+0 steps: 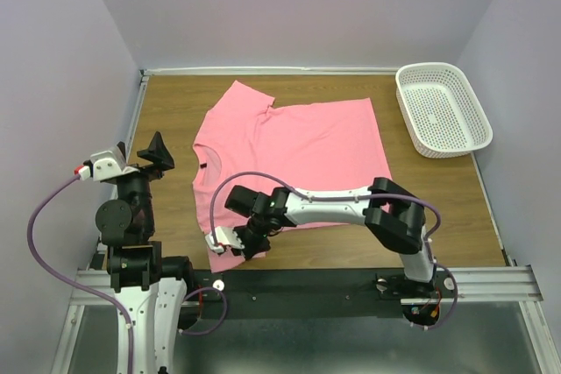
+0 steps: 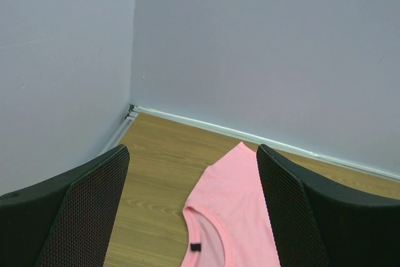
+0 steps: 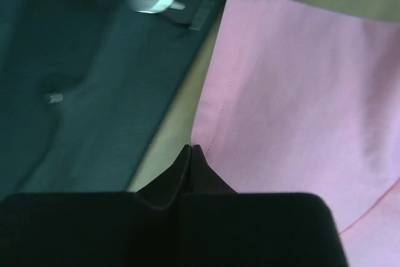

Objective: Fold and stack the t-shirts
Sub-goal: Flatten the tshirt out

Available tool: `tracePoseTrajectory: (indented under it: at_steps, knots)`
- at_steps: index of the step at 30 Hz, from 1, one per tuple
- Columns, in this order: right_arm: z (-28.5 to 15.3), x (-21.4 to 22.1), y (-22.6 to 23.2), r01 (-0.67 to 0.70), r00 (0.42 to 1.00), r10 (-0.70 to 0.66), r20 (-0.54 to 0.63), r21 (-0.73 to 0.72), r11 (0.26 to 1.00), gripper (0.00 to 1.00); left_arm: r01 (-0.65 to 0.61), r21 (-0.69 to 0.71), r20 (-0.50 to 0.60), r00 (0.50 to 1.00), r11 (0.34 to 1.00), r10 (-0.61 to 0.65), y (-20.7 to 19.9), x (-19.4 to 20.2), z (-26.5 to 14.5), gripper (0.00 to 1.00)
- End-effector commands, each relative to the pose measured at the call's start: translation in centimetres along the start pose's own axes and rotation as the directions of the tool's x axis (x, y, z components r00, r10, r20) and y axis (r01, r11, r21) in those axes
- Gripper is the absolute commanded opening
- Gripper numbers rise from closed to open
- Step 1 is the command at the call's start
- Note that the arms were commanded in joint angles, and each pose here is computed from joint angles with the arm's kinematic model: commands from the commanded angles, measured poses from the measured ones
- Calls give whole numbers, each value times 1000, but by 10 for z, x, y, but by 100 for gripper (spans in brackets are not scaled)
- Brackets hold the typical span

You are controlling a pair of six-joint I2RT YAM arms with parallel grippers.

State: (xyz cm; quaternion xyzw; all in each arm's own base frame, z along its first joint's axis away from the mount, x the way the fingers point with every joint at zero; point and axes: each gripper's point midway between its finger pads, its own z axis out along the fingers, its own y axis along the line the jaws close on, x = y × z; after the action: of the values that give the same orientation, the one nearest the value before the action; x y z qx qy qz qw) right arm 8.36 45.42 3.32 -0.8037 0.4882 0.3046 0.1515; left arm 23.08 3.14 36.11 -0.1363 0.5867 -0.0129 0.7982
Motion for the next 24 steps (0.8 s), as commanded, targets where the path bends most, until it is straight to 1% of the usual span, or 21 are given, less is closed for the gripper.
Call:
tracePoseTrajectory:
  at_steps: [1, 3, 4, 5, 7, 8, 9, 10, 12, 13, 14, 15, 16, 17, 18, 19, 20, 21, 22, 23, 24]
  knots:
    - [-20, -22, 69, 131, 989, -107, 106, -250, 959, 1, 5, -2, 26, 1000, 1000, -5, -1, -8, 1, 91]
    - [-18, -11, 76, 113, 993, -99, 63, -286, 952, 1, 4, 0, 18, 1000, 1000, -4, -1, -6, 2, 91]
    - [-17, -7, 76, 97, 995, -88, 44, -287, 953, 14, 3, 0, 14, 1000, 1000, -3, -1, -4, 3, 91]
    - [-16, -1, 74, 85, 996, -83, 17, -278, 957, 22, 1, 3, 5, 1000, 1000, -1, -2, -2, 4, 91]
    - [-21, 0, 72, 80, 997, -83, 0, -254, 964, 53, -1, 16, -8, 1000, 1000, 1, -4, 2, 6, 91]
    - [-26, 0, 65, 72, 997, -77, -13, -222, 972, 55, 0, 22, -19, 1000, 1000, 1, -5, 5, 7, 91]
    - [-38, -14, 56, 79, 997, -78, 14, -179, 981, 56, -1, 32, -44, 999, 999, 3, -7, 12, 11, 92]
    - [-52, -14, 38, 29, 999, -26, 27, -131, 991, 57, 0, 39, -56, 998, 999, 3, -8, 16, 13, 92]
    - [-83, -21, 9, -11, 997, 14, 76, -35, 999, 57, -2, 69, -123, 992, 998, 11, -13, 34, 21, 92]
    - [-110, -9, -23, -109, 989, 103, 106, 51, 993, 57, -2, 92, -178, 984, 996, 18, -17, 49, 27, 93]
    - [-126, -1, -41, -173, 979, 158, 131, 105, 979, 58, 0, 92, -177, 984, 996, 17, -17, 48, 27, 93]
    - [-143, 3, -67, -223, 964, 188, 188, 186, 957, 58, 11, 122, -243, 970, 992, 19, -23, 67, 33, 93]
    - [-176, 36, -94, -399, 908, 337, 248, 270, 876, 62, 19, 136, -276, 961, 991, 19, -26, 76, 36, 93]
    - [-196, 48, -117, -457, 878, 360, 314, 332, 825, 64, 37, 155, -354, 935, 987, 20, -29, 100, 42, 93]
    - [-213, 66, -129, -529, 840, 411, 353, 367, 765, 66, 53, 166, -391, 920, 985, 16, -32, 112, 45, 93]
    - [-239, 109, -143, -661, 749, 520, 411, 409, 629, 67, 79, 162, -432, 902, 984, -1, -34, 124, 48, 93]
    - [-251, 127, -148, -701, 713, 549, 436, 424, 573, 67, 100, 159, -467, 884, 982, -14, -35, 134, 53, 93]
    - [-260, 144, -149, -732, 681, 576, 452, 432, 527, 67, 133, 154, -561, 827, 979, -24, -37, 167, 57, 91]
    - [-278, 172, -151, -771, 634, 606, 480, 454, 447, 67, 168, 135, -614, 787, 977, -50, -37, 184, 59, 88]
    - [-282, 190, -145, -789, 605, 631, 485, 466, 399, 66, 191, 113, -687, 724, 975, -63, -37, 211, 67, 85]
    - [-298, 212, -143, -813, 568, 644, 513, 474, 339, 66, 227, 104, -723, 686, 968, -83, -41, 224, 70, 79]
